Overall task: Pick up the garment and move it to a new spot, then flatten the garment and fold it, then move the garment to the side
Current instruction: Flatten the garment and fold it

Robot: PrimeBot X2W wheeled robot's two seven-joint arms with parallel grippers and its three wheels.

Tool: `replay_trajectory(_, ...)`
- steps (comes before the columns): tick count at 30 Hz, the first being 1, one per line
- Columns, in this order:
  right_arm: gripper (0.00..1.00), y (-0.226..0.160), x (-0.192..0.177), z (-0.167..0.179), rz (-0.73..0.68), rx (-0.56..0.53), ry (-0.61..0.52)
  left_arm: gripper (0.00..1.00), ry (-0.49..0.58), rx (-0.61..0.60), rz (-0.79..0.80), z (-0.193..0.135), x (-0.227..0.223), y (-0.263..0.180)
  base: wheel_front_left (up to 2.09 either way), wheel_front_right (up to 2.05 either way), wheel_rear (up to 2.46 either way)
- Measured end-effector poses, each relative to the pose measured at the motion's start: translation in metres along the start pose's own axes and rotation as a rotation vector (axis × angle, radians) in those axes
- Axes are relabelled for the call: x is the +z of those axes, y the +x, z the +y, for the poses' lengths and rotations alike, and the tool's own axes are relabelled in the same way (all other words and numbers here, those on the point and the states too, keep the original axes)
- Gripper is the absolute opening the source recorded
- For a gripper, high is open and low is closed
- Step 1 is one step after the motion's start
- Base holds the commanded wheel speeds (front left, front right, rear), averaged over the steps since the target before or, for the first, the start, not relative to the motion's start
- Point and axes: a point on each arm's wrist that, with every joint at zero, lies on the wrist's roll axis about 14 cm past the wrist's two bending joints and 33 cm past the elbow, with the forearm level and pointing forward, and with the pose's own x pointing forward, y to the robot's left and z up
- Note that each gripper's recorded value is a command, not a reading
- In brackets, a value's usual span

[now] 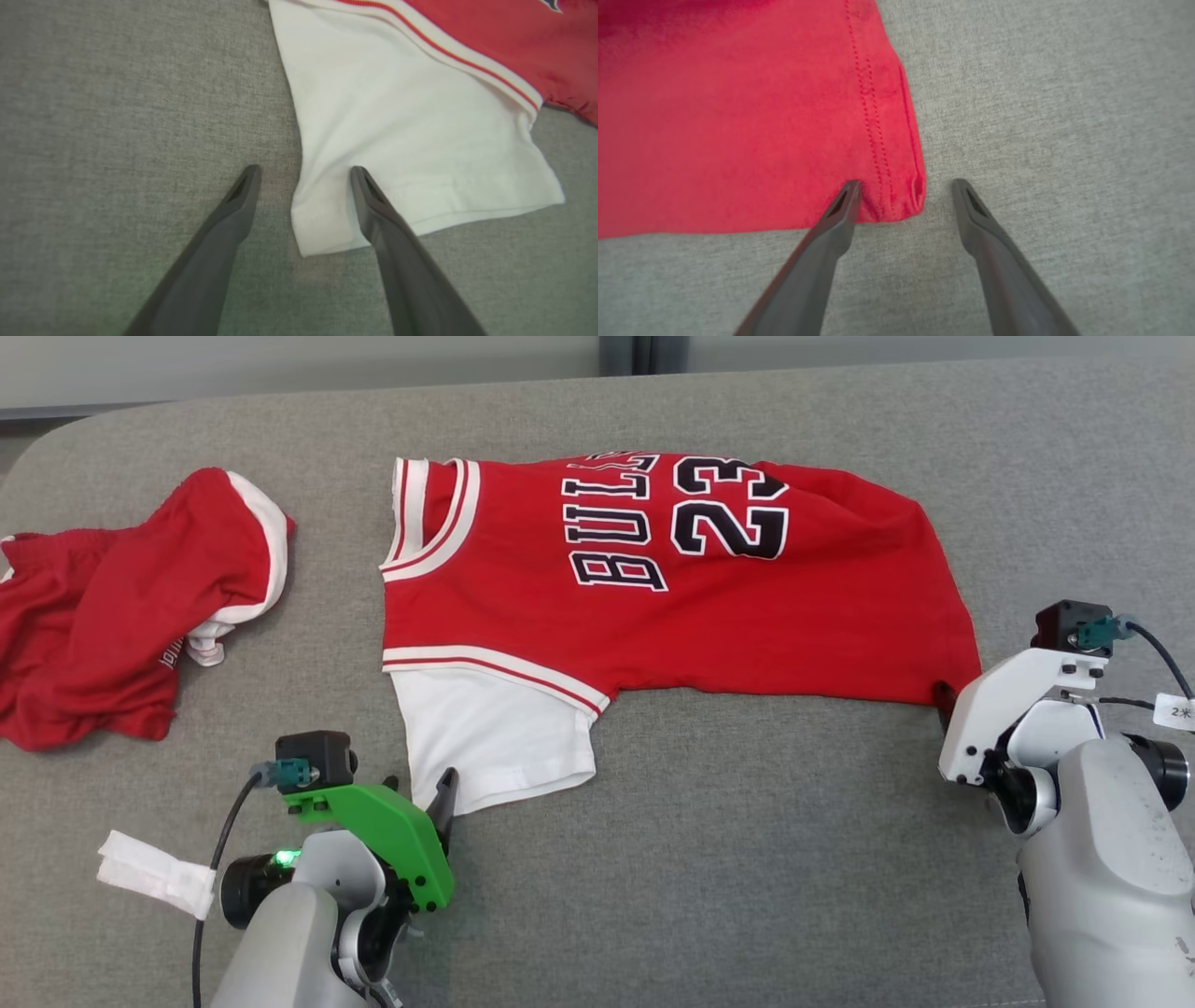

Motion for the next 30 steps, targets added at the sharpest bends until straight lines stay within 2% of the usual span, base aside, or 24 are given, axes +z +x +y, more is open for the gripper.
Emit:
replay_trajectory(3, 1.00, 0.006, -0.008, 0.005, 0.037, 0.013, -0.019, 1.00, -0.008, -0.018, 0.052, -0.003, -0.006, 0.002, 0.00, 0.00, 0.00)
replay_trajectory(4, 1.00, 0.006, -0.010, 0.005, 0.046, 0.015, -0.017, 0.89, -0.007, -0.027, 0.063, -0.004, -0.007, 0.002, 0.00, 0.00, 0.00)
replay_trajectory(5, 0.96, 0.007, -0.010, 0.006, 0.049, 0.017, -0.017, 0.48, -0.003, -0.036, 0.073, -0.005, -0.008, 0.001, 0.00, 0.00, 0.00)
replay_trajectory(6, 0.30, 0.007, -0.009, 0.006, 0.042, 0.017, -0.017, 0.00, 0.005, -0.046, 0.079, -0.007, -0.008, 0.001, 0.00, 0.00, 0.00)
replay_trajectory(7, 0.00, 0.007, -0.008, 0.006, 0.034, 0.017, -0.018, 0.00, 0.006, -0.052, 0.083, -0.009, -0.009, 0.001, 0.00, 0.00, 0.00)
replay_trajectory(14, 0.00, 0.001, 0.014, 0.011, -0.092, 0.035, 0.007, 0.00, -0.005, -0.121, 0.005, -0.028, 0.000, -0.003, 0.00, 0.00, 0.00)
replay_trajectory(18, 0.00, -0.012, 0.042, 0.016, -0.210, 0.060, 0.028, 0.00, -0.029, -0.184, -0.088, -0.042, 0.020, -0.010, 0.00, 0.00, 0.00)
replay_trajectory(22, 0.00, -0.032, 0.080, 0.020, -0.354, 0.091, 0.039, 0.00, -0.133, -0.309, -0.237, -0.066, 0.067, -0.025, 0.00, 0.00, 0.00)
replay_trajectory(28, 0.00, -0.060, 0.131, 0.021, -0.512, 0.126, 0.006, 0.00, -0.152, -0.455, -0.378, -0.093, 0.140, -0.044, 0.00, 0.00, 0.00)
replay_trajectory(30, 0.00, -0.064, 0.151, 0.030, -0.545, 0.159, 0.008, 0.00, -0.116, -0.485, -0.391, -0.101, 0.165, -0.042, 0.00, 0.00, 0.00)
